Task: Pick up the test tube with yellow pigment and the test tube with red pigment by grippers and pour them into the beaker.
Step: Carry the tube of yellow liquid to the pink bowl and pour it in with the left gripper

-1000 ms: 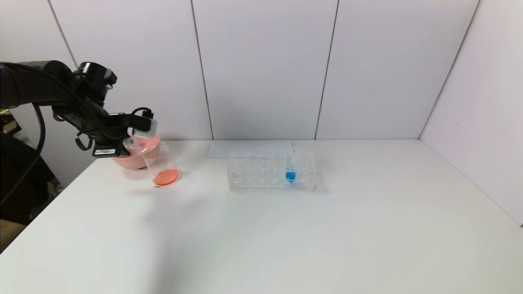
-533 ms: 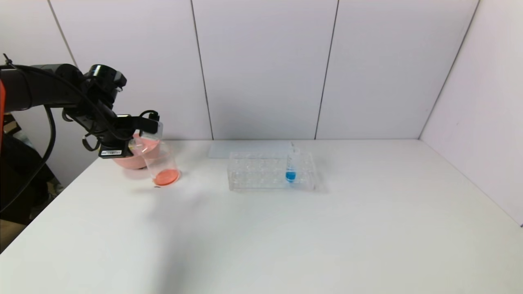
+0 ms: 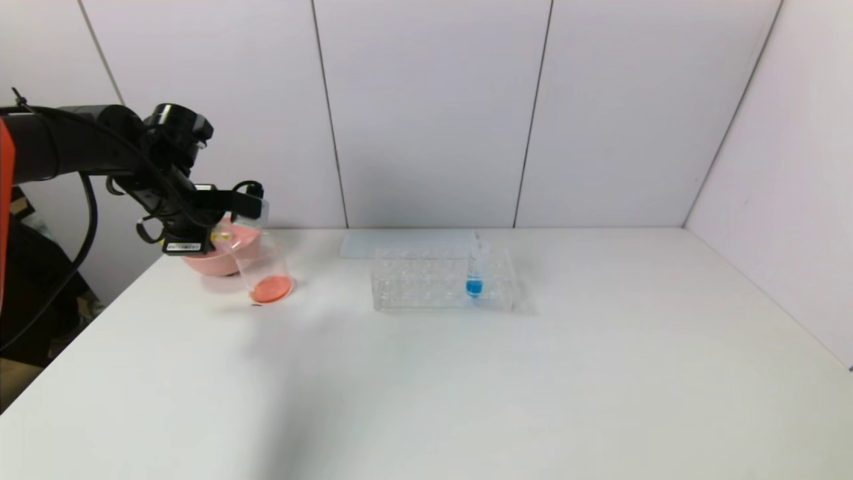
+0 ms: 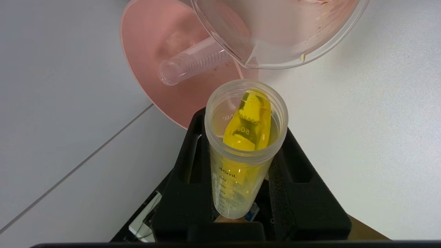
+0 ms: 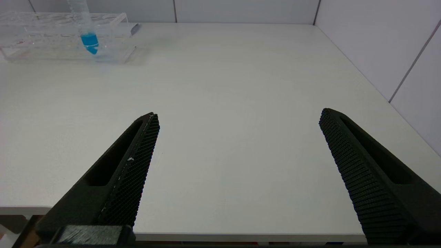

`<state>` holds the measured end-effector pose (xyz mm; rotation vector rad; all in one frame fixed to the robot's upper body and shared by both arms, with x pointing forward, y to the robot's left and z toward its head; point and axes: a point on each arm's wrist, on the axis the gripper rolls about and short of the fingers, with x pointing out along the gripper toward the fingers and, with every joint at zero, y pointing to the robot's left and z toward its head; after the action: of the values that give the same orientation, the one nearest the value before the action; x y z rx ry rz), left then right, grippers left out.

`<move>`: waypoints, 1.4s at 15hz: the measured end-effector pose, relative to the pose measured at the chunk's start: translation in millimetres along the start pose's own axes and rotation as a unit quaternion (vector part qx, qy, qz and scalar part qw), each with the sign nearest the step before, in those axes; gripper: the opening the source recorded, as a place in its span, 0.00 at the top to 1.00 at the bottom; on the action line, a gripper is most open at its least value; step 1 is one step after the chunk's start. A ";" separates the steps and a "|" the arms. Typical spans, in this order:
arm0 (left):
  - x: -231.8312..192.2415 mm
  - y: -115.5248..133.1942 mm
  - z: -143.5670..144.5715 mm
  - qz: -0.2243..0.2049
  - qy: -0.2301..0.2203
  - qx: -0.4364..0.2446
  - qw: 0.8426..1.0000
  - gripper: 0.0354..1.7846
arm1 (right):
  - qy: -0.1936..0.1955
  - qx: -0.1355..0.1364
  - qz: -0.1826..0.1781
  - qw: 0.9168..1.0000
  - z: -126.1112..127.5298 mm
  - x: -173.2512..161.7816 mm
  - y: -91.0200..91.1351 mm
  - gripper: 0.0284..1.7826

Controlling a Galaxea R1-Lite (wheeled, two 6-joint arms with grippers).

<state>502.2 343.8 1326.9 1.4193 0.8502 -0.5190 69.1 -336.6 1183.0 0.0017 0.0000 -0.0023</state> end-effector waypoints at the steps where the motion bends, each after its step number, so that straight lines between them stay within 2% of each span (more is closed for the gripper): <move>1: 0.2 0.3 1.5 0.003 0.002 0.001 1.000 0.75 | 0.000 0.000 0.000 1.000 0.0 0.0 0.0 0.05; 21: 1.7 0.6 19.6 0.021 0.063 0.032 0.997 0.75 | 0.000 0.000 0.000 1.000 0.0 0.0 0.0 0.05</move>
<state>507.6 325.0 1324.8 1.5389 0.9092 -0.4307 69.1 -336.6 1183.0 0.0017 0.0000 -0.0023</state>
